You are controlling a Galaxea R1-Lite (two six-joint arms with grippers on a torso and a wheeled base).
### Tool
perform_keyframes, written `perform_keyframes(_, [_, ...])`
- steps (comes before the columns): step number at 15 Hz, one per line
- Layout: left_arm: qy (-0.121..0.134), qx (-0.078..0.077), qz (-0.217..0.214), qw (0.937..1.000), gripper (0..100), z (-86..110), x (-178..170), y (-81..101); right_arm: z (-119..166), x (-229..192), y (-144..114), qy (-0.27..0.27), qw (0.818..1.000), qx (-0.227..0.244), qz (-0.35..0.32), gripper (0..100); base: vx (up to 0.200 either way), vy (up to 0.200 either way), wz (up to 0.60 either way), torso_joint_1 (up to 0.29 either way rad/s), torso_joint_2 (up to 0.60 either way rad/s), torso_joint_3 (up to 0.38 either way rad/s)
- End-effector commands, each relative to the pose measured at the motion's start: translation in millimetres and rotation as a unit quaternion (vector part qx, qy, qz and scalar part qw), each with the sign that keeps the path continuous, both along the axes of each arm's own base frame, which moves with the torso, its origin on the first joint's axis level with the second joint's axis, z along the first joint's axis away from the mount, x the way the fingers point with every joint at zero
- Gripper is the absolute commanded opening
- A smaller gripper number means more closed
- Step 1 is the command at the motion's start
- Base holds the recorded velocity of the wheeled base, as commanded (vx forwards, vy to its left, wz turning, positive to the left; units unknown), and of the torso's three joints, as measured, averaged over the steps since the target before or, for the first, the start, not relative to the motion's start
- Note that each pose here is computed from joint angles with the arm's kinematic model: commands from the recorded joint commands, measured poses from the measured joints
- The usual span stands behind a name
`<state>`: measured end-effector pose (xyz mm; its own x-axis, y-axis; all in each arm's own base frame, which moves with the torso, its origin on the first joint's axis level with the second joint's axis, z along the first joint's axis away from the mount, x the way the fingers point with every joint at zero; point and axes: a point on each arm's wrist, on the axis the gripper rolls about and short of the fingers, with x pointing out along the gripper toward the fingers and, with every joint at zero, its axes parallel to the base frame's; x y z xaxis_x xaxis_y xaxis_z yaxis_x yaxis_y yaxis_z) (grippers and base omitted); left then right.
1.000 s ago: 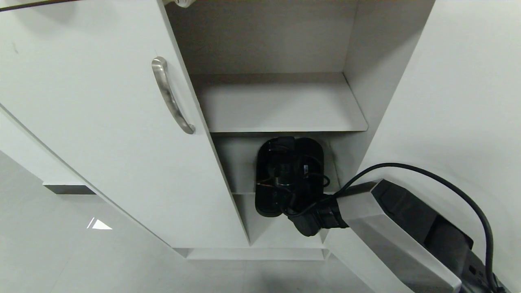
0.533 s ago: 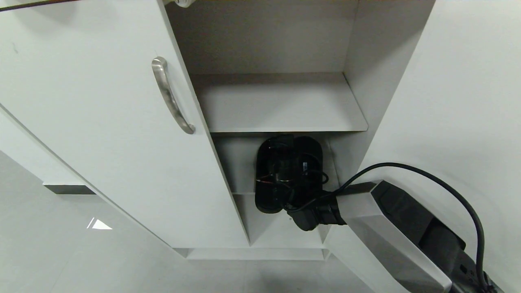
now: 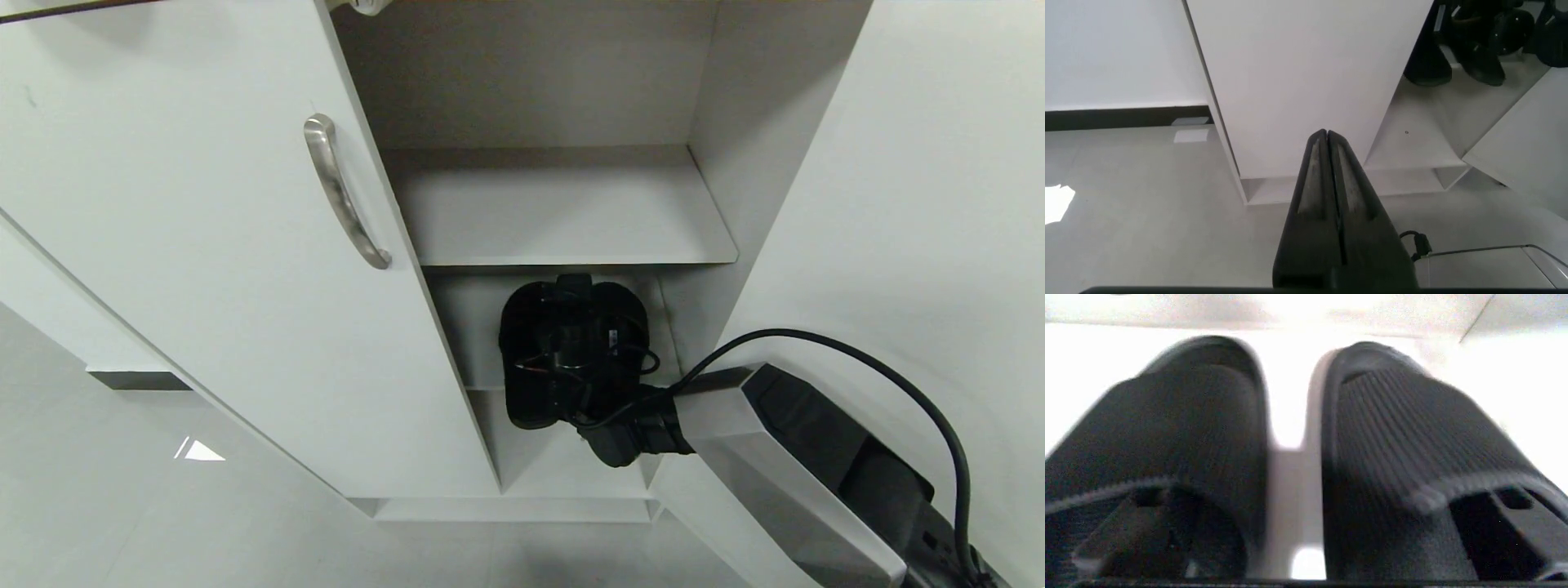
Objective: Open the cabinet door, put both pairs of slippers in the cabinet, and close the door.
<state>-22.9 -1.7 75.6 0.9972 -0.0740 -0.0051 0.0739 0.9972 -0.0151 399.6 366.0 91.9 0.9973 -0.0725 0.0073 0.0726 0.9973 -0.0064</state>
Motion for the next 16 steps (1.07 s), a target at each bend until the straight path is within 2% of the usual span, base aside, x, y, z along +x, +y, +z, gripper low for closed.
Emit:
perform_keyframes(1, [0.001,0.0,0.0,1.0,0,0.2,0.0,0.0,2.8,-15.8,-4.6,0.009,1.0,-0.006,0.014,100,0.0,0.0,0.0,0.0,0.0,0.0])
perform_keyframes(5, [0.001,0.0,0.0,1.0,0,0.2,0.0,0.0,4.1,-41.9,-10.6,0.016,0.999,-0.014,0.037,100,0.0,0.0,0.0,0.0,0.0,0.0])
perform_keyframes(7, [0.001,-0.001,0.0,1.0,0,0.2,0.0,0.0,14.3,-64.8,-14.2,0.016,0.998,-0.014,0.053,100,0.0,0.0,0.0,0.0,0.0,0.0])
perform_keyframes(9, [0.001,-0.001,0.001,1.0,0,0.2,0.1,0.0,24.7,-90.3,-18.8,0.017,0.997,-0.014,0.081,100,0.0,0.0,0.0,0.0,0.0,0.0])
perform_keyframes(11, [0.001,-0.001,0.001,1.0,0,0.2,0.1,0.0,32.3,-123.4,-35.8,0.029,0.99,-0.022,0.135,100,0.0,0.0,0.0,0.0,0.0,0.0])
perform_keyframes(14, [0.001,0.0,0.001,1.0,0,0.2,0.1,0.0,52.9,-170.9,-76.6,0.06,0.96,0.018,0.271,100,0.0,0.0,0.0,0.0,0.0,0.0])
perform_keyframes(16, [0.001,0.0,0.001,1.0,0,-0.2,0.2,0.0,60.3,-189.3,-93.5,0.07,0.944,0.03,0.32,100,-0.2,0.0,0.0,0.002,0.0,0.002])
